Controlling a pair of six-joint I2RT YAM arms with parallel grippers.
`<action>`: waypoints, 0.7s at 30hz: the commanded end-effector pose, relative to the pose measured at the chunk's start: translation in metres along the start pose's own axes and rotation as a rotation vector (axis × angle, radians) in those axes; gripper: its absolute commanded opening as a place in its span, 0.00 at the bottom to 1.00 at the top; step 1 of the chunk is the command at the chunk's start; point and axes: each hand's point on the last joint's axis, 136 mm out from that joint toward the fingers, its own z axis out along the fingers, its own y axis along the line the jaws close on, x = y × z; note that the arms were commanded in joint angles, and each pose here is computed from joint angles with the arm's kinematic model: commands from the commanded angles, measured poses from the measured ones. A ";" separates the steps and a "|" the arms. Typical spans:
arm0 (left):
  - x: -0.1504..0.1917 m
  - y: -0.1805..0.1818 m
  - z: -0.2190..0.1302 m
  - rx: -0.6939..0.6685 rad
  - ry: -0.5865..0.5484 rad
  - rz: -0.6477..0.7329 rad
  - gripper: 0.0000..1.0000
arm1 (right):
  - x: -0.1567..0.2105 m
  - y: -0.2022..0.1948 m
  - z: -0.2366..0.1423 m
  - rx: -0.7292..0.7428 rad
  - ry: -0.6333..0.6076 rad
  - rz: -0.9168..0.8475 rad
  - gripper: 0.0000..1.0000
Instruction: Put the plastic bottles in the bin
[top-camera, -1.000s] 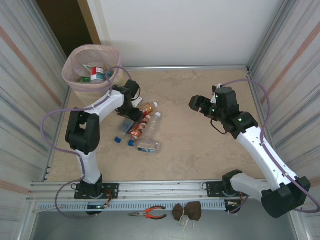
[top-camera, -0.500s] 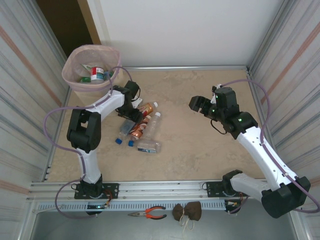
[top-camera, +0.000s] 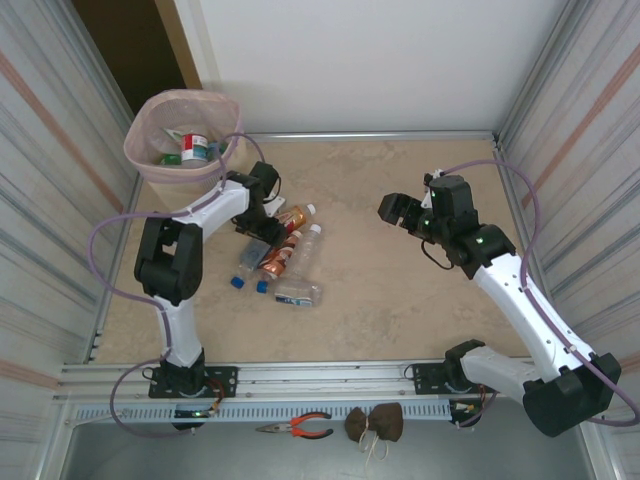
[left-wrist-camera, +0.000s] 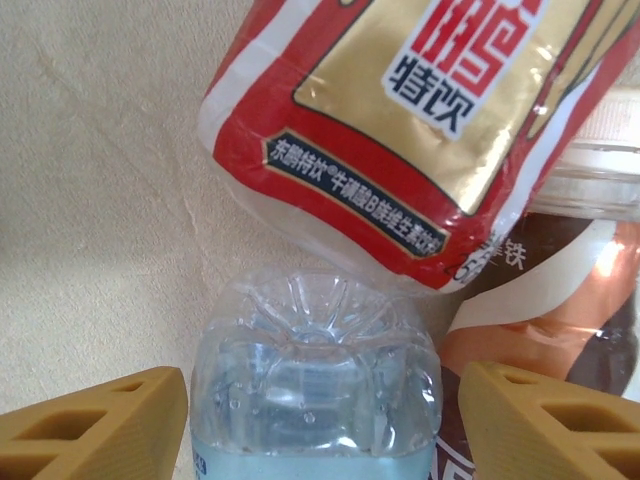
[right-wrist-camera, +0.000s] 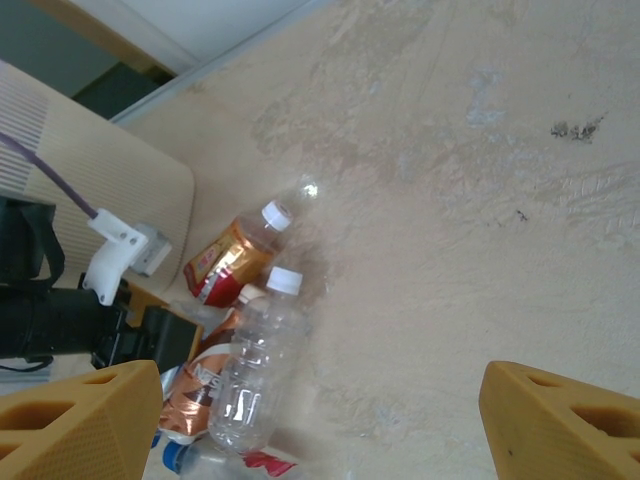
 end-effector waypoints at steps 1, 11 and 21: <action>0.007 0.001 0.014 0.017 0.043 -0.003 0.72 | -0.002 -0.003 -0.007 0.005 -0.019 -0.007 0.82; 0.007 0.004 0.015 0.019 0.041 -0.007 0.67 | -0.003 -0.003 -0.008 0.004 -0.024 -0.007 0.82; 0.003 0.008 -0.014 -0.010 -0.015 -0.005 0.60 | -0.005 -0.002 -0.010 0.000 -0.029 -0.006 0.82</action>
